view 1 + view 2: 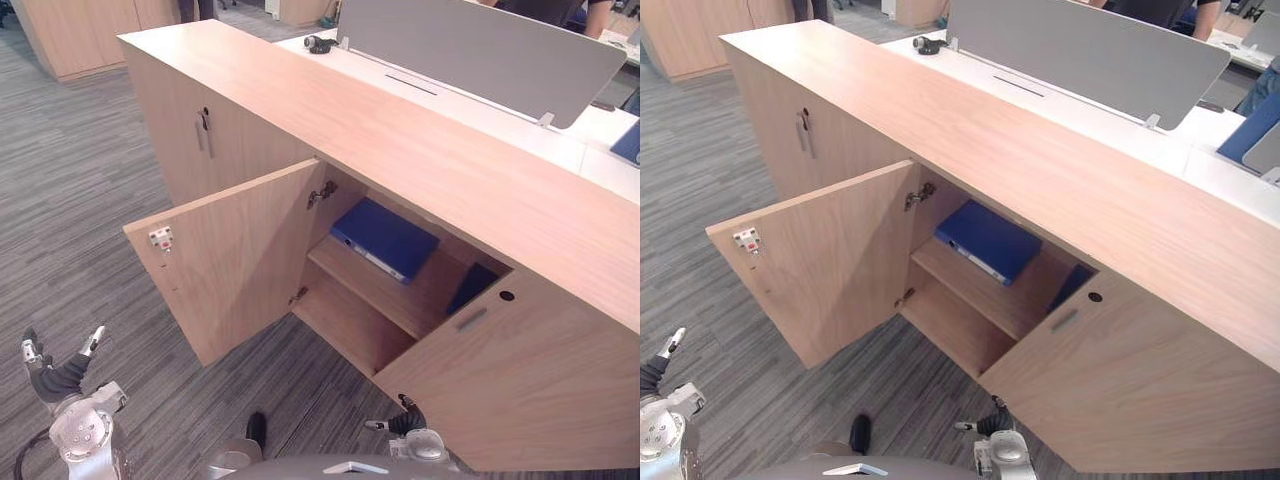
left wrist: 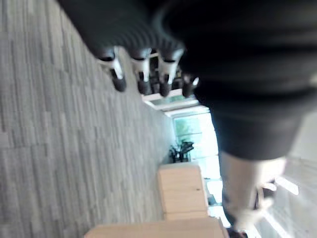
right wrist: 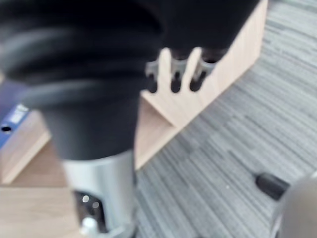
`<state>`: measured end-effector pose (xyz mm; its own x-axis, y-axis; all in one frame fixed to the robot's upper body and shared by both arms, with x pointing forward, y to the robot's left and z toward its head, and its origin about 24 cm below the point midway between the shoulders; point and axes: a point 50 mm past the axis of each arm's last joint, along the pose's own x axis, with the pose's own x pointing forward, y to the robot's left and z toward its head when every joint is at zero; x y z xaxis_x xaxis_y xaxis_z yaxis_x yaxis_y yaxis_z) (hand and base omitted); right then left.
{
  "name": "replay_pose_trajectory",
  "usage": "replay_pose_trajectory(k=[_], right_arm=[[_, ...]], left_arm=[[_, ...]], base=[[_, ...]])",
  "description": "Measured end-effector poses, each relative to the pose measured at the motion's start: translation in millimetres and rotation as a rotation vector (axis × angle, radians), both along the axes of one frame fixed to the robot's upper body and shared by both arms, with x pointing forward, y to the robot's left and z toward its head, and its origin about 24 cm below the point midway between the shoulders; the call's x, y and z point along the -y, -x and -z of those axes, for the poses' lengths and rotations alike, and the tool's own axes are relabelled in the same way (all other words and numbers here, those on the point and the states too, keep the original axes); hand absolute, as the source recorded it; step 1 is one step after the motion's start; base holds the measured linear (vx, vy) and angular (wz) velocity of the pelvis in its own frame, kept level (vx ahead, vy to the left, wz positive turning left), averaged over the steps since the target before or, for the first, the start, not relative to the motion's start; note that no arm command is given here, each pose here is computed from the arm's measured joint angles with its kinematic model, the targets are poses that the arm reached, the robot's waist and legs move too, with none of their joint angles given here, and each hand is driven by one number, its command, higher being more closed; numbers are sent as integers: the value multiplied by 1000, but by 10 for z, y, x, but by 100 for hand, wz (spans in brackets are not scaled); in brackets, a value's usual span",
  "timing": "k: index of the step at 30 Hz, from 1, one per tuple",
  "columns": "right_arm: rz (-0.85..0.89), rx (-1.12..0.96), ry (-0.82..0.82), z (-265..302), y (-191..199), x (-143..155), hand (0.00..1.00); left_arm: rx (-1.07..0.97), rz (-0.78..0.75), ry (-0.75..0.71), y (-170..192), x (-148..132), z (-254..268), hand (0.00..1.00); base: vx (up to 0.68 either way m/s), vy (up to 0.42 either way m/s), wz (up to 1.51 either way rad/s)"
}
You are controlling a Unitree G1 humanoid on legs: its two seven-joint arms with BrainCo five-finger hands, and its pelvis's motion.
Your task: Walk over to the cabinet, pick up the folder, carry it to the office cabinet, place the folder inside the office cabinet, then close the office cabinet door
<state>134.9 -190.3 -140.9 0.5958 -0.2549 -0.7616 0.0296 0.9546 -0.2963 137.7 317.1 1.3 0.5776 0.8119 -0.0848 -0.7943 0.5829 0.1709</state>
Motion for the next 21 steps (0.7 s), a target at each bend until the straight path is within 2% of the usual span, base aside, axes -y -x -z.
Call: replay_pose_trajectory(k=[7,12,21], right_arm=[[-5,7,19,-19,-31,65,0],[-11,20,36,-48,-87,122,0],[-32,24,56,-66,-121,170,0]], left_arm=[[-63,72,-29,-212,-107,31,0],[-128,110,-102,-334,-308,-38,0],[-190,261,-160,-613,-276,-77,0]], base=[[65,-14,-11],[106,-24,-22],[92,-15,-12]])
